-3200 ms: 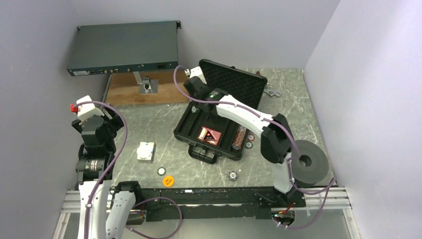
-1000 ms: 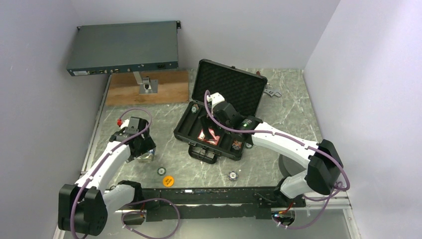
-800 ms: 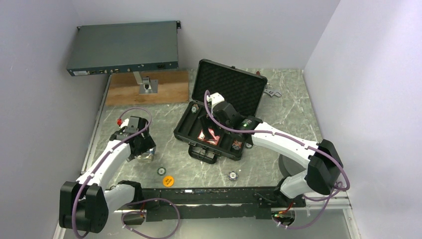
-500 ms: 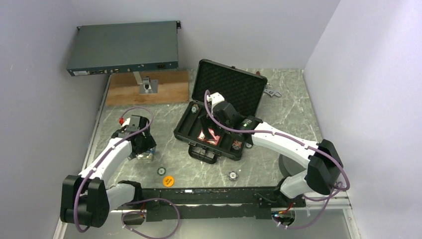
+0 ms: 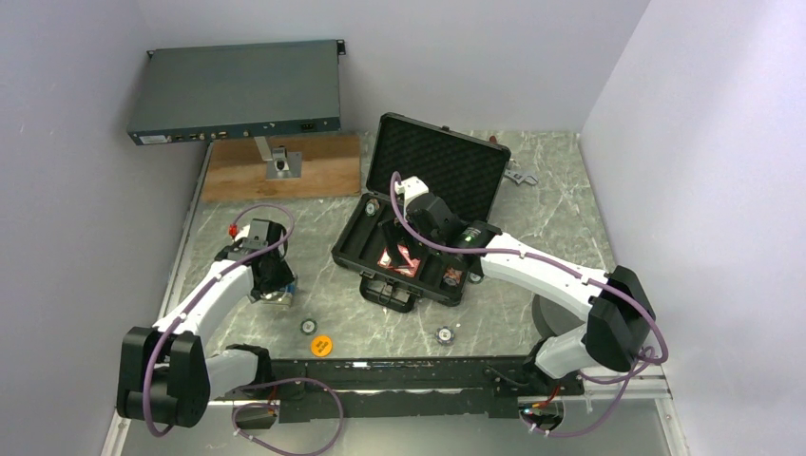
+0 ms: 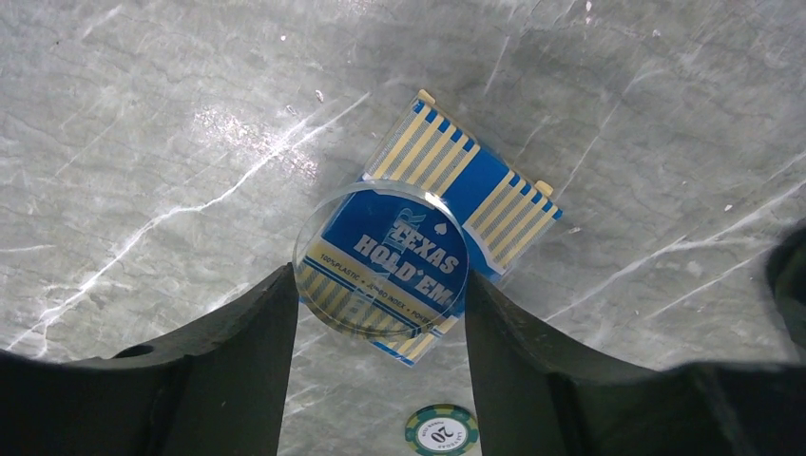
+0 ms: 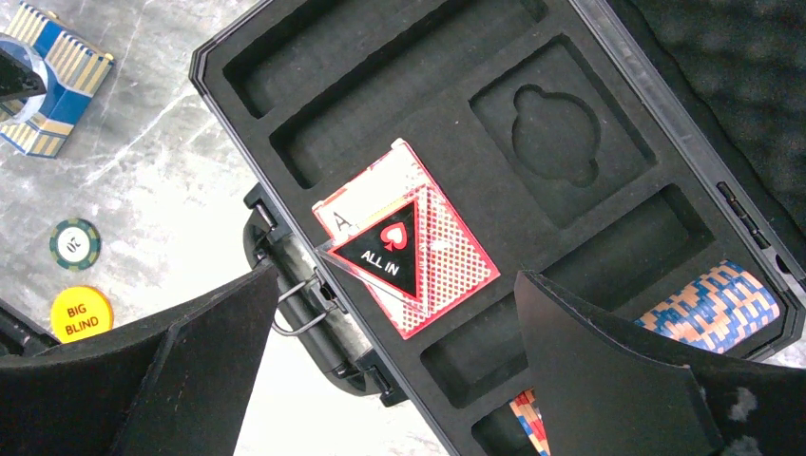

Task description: Pack up texas hold em set

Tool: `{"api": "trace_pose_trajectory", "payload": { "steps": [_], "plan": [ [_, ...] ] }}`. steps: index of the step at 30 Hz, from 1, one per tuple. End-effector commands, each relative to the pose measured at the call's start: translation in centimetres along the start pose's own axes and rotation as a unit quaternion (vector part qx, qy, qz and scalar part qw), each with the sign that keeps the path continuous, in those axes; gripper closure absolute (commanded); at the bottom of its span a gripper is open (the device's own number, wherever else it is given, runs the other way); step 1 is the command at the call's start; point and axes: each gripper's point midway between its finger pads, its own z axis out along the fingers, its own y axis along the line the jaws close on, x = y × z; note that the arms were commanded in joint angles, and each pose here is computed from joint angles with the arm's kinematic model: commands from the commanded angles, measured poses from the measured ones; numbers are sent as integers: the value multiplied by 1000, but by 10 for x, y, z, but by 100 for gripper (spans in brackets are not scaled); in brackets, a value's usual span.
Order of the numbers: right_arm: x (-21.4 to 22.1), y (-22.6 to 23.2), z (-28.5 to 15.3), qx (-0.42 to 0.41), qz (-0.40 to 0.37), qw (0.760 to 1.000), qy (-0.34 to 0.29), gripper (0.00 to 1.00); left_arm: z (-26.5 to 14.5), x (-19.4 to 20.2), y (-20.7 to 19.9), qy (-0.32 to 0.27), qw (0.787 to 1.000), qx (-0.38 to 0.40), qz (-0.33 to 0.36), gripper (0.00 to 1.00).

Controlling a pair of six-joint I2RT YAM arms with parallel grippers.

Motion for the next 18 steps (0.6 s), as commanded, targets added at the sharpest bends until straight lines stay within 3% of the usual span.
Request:
{"api": "trace_pose_trajectory", "payload": {
  "steps": [1, 4, 12, 18],
  "plan": [
    [-20, 4, -4, -10, 1, 999, -32, 2, -9, -19, -10, -30, 999, 22, -2, 53],
    [-22, 5, -6, -11, 2, 999, -35, 2, -17, -27, -11, -44, 999, 30, 1, 62],
    [-28, 9, -12, -24, 9, 999, -43, 2, -55, -55, -17, -97, 993, 65, 9, 67],
    [-32, 14, -16, -37, 17, 998, -51, 2, -80, -71, -26, -149, 982, 117, 28, 77]
  ]
}}
